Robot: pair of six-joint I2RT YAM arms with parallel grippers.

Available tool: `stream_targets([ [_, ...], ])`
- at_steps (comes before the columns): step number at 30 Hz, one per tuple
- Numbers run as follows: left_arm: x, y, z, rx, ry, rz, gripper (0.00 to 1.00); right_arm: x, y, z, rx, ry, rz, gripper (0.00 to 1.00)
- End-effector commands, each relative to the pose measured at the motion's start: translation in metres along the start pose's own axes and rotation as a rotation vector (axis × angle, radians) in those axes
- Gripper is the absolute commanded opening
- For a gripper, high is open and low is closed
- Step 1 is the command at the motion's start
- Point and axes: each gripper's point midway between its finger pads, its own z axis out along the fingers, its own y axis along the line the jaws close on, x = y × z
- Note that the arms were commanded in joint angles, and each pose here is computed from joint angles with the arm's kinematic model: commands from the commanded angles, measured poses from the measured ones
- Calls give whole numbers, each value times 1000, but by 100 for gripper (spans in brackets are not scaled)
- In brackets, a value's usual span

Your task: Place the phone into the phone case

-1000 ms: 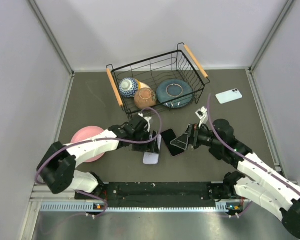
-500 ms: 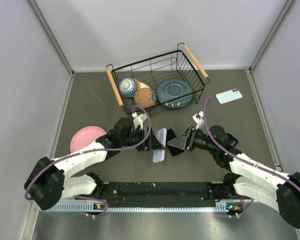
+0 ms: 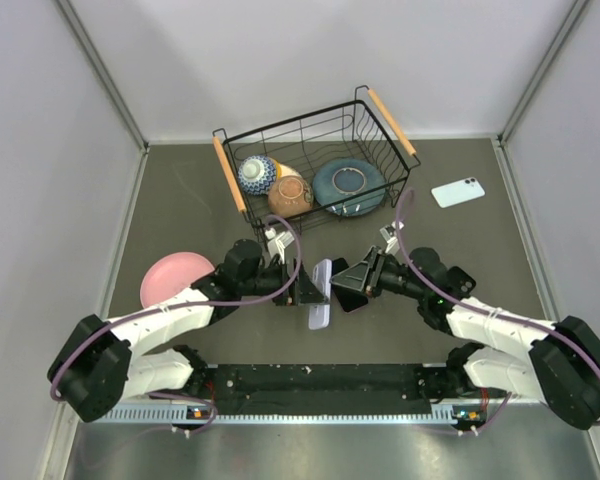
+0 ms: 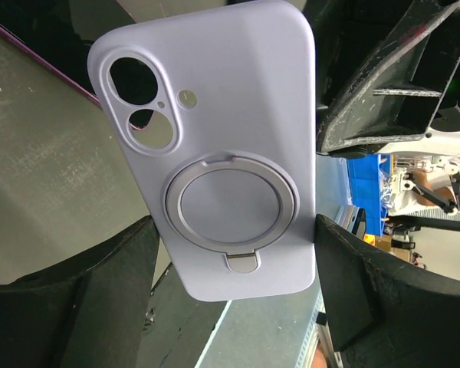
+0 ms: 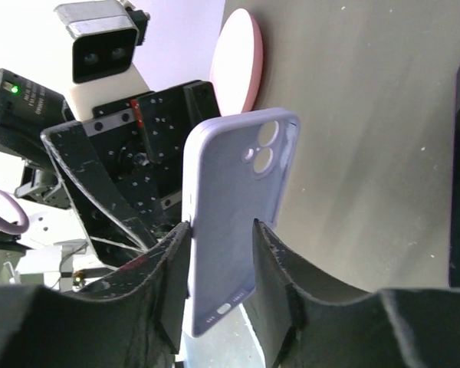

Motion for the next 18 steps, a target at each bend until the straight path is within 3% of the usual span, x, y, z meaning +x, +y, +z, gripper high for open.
stream_targets([
  [1, -6, -18, 1, 83, 3, 77, 49, -13, 36, 8, -110, -29, -32, 35],
  [11, -6, -17, 3, 84, 6, 82, 48, -6, 37, 9, -113, 2, -23, 42],
  [15, -5, -16, 1, 76, 6, 85, 50, -3, 37, 9, -102, 8, -27, 20],
  [16, -4, -15, 1, 69, 7, 83, 51, -3, 38, 9, -103, 8, -26, 2],
  [18, -7, -14, -1, 49, -7, 96, 66, -5, 39, 9, -97, 1, -17, 0],
])
